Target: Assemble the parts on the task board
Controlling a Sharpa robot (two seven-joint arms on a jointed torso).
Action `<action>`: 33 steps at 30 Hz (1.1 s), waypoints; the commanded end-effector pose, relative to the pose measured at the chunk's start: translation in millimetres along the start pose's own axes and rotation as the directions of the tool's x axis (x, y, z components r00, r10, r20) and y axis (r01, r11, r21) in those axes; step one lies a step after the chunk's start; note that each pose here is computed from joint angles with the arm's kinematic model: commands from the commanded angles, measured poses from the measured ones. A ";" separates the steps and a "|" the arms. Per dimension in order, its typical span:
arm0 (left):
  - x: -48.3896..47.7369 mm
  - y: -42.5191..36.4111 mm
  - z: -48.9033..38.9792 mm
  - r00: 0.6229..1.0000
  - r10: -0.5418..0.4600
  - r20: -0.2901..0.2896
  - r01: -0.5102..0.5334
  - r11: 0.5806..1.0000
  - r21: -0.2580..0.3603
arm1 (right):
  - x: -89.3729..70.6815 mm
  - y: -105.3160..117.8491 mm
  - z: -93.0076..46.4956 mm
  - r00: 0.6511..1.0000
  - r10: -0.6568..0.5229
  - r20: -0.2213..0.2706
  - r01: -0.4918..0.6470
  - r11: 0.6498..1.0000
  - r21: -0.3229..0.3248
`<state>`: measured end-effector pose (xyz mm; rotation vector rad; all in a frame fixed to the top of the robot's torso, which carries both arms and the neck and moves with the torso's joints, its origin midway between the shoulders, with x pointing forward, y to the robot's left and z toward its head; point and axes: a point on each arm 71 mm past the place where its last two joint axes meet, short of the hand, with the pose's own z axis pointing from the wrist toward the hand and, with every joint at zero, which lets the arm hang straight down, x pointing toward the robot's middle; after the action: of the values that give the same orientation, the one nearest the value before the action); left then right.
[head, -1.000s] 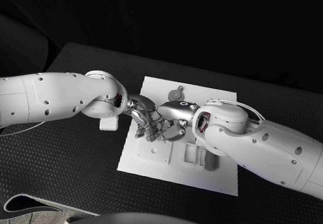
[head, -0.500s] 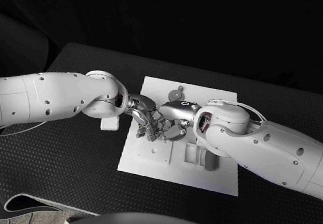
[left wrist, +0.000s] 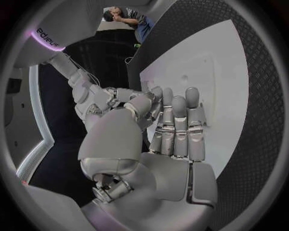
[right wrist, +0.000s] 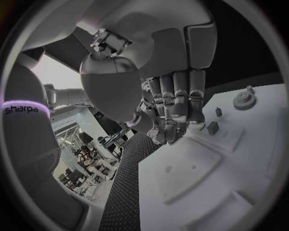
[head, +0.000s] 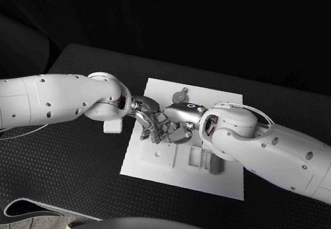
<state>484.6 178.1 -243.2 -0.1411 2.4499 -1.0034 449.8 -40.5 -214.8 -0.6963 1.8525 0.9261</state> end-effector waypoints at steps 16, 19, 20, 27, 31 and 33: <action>-5.8 6.8 -2.9 1.000 -0.014 0.024 0.014 0.999 -0.029 | -2.7 -1.5 -4.0 0.998 -0.037 0.053 0.037 0.999 0.007; -6.6 8.5 -3.6 1.000 -0.014 0.026 0.015 0.999 -0.037 | -3.4 -1.4 -5.4 0.997 -0.037 0.063 0.036 0.999 0.009; -7.0 9.2 -3.9 1.000 -0.014 0.026 0.015 0.999 -0.040 | -3.4 -1.3 -5.9 0.997 -0.037 0.064 0.036 0.999 0.009; -17.8 23.8 -11.0 0.998 -0.010 0.069 0.016 0.996 -0.083 | -4.5 -3.2 -9.4 0.995 -0.064 0.075 0.063 0.998 0.014; -27.9 36.0 -18.6 0.994 -0.009 0.112 0.022 0.993 -0.112 | -5.0 -4.4 -10.2 0.991 -0.107 0.082 0.106 0.994 0.015; -34.3 43.3 -24.1 0.990 -0.014 0.139 0.032 0.991 -0.128 | -5.4 -5.0 -10.4 0.987 -0.139 0.087 0.138 0.990 0.016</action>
<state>503.4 228.1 -246.2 -0.2644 2.4167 -0.8467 450.7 -51.4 -209.7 -0.7027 1.7651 0.8823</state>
